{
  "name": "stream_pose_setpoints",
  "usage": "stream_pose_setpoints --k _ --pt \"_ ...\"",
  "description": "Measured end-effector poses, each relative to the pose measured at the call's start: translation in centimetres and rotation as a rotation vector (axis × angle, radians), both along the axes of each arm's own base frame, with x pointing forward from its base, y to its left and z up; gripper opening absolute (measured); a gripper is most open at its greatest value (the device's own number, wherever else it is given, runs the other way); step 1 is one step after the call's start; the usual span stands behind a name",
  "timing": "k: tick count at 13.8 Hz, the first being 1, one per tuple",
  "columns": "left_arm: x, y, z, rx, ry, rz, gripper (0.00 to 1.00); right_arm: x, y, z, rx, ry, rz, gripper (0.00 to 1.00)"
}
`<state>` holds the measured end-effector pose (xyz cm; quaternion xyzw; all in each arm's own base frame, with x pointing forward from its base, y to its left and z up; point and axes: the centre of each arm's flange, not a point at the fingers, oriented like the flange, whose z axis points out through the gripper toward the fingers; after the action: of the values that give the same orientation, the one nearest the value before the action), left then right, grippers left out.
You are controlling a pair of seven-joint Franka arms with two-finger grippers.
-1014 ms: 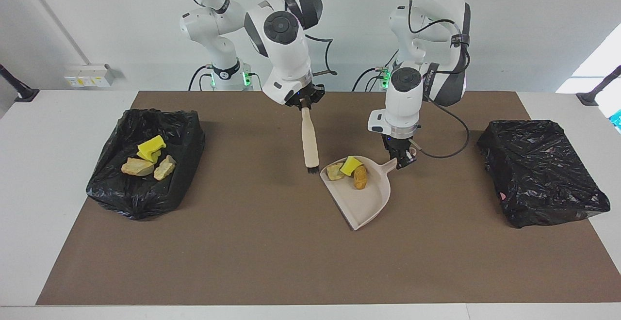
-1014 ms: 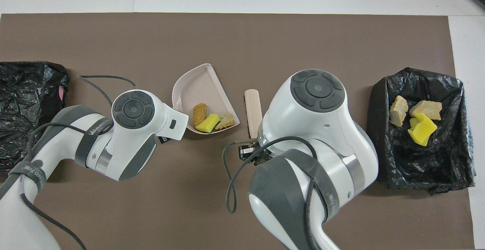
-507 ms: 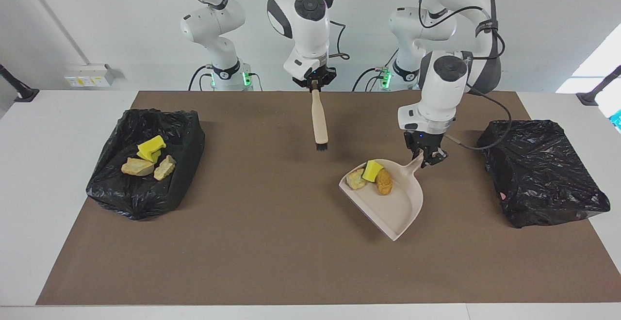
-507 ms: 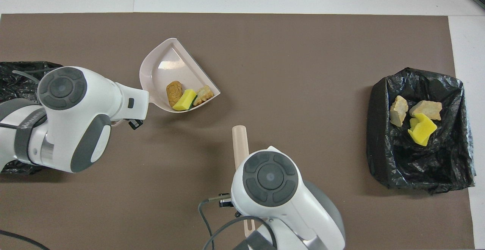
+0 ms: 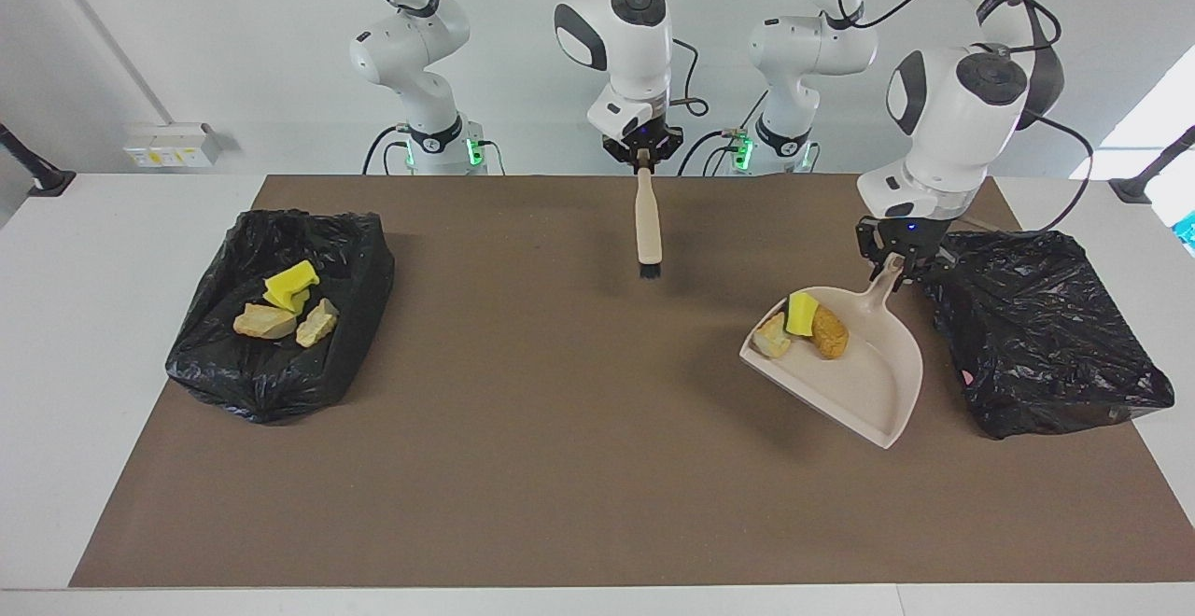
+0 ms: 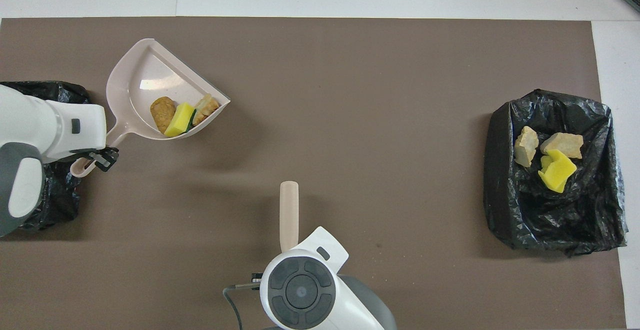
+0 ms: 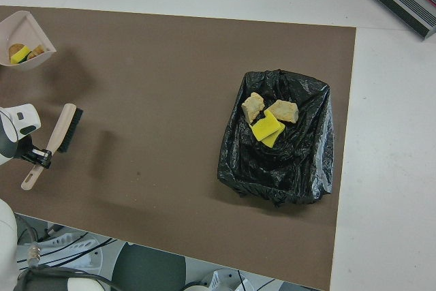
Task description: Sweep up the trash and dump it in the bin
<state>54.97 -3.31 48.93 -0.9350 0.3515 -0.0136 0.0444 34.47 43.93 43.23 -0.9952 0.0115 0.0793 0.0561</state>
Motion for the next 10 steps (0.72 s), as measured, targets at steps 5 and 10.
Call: stream_pose_setpoints --k 5,10 --pt "-0.4 10.1 4.0 -0.065 0.037 0.114 0.31 -2.1 3.6 -7.0 -0.077 0.002 0.045 0.26" --pt "-2.8 20.6 6.2 -0.087 0.038 0.201 0.31 -2.2 4.0 -7.9 -0.095 -0.006 0.058 0.41"
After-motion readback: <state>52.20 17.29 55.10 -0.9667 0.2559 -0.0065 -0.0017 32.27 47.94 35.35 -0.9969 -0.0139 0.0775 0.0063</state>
